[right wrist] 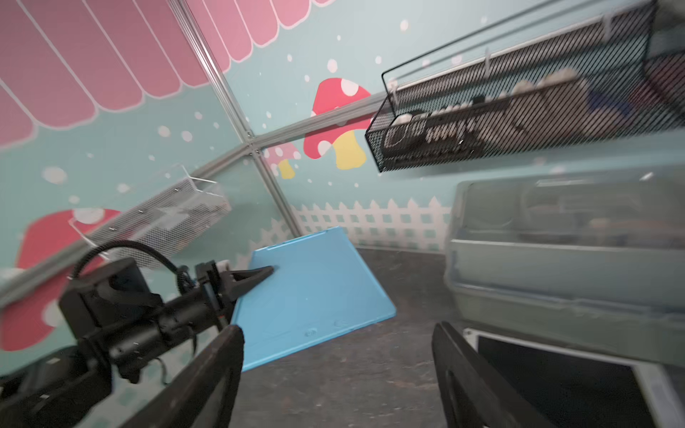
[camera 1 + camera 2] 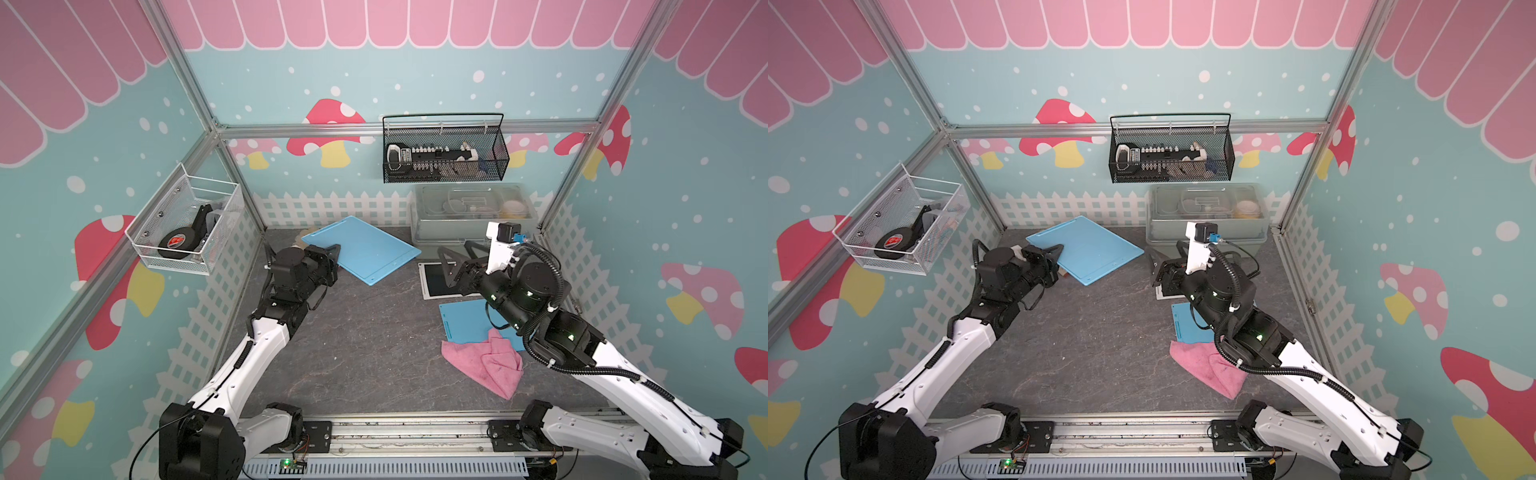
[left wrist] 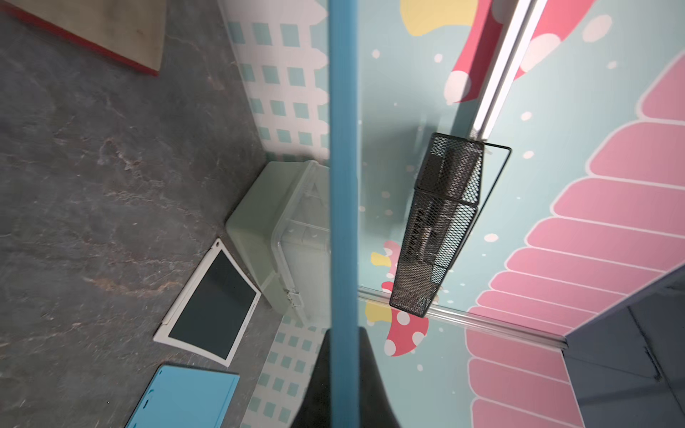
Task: Wipe the drawing tablet
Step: Adjust the drawing tablet at the center of the board.
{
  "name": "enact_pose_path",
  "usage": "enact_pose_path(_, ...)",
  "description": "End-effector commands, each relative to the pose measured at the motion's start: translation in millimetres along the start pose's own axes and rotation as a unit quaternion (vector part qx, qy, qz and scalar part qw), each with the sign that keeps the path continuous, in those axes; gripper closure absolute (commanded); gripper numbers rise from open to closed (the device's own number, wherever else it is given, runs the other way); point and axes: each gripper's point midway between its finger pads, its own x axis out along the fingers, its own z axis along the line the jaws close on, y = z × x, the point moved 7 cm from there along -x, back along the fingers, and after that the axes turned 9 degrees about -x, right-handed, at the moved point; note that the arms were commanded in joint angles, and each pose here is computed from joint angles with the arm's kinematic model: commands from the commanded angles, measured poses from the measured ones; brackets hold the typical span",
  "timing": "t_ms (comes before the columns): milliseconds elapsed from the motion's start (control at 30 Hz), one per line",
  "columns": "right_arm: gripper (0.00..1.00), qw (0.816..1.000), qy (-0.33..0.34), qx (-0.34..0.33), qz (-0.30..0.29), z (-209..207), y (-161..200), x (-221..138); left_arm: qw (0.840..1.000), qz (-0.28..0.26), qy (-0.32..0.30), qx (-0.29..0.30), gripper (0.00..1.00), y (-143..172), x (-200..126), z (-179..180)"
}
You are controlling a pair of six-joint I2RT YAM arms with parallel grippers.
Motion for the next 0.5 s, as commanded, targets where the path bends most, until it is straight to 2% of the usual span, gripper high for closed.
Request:
enact_pose_path(0, 0.23, 0.960, -0.081, 0.263, 0.054, 16, 33, 30, 0.990, -0.002, 0.140, 0.031, 1.00, 9, -9, -39)
enact_pose_path(100, 0.27, 0.933, -0.110, 0.340, 0.052, 21, 45, 48, 0.986, 0.012, 0.160, 0.035, 1.00, 17, -7, -37)
enact_pose_path(133, 0.28, 0.928, -0.111, 0.350, 0.054, 21, 48, 52, 0.986, 0.014, 0.164, 0.036, 1.00, 19, -7, -36)
enact_pose_path(300, 0.31, 0.912, -0.117, 0.390, 0.054, 22, 58, 66, 0.983, 0.022, 0.178, 0.036, 1.00, 26, -8, -35)
enact_pose_path(467, 0.45, 0.902, -0.134, 0.409, 0.031, 26, 60, 84, 0.983, 0.030, 0.178, 0.031, 1.00, 32, -7, -28)
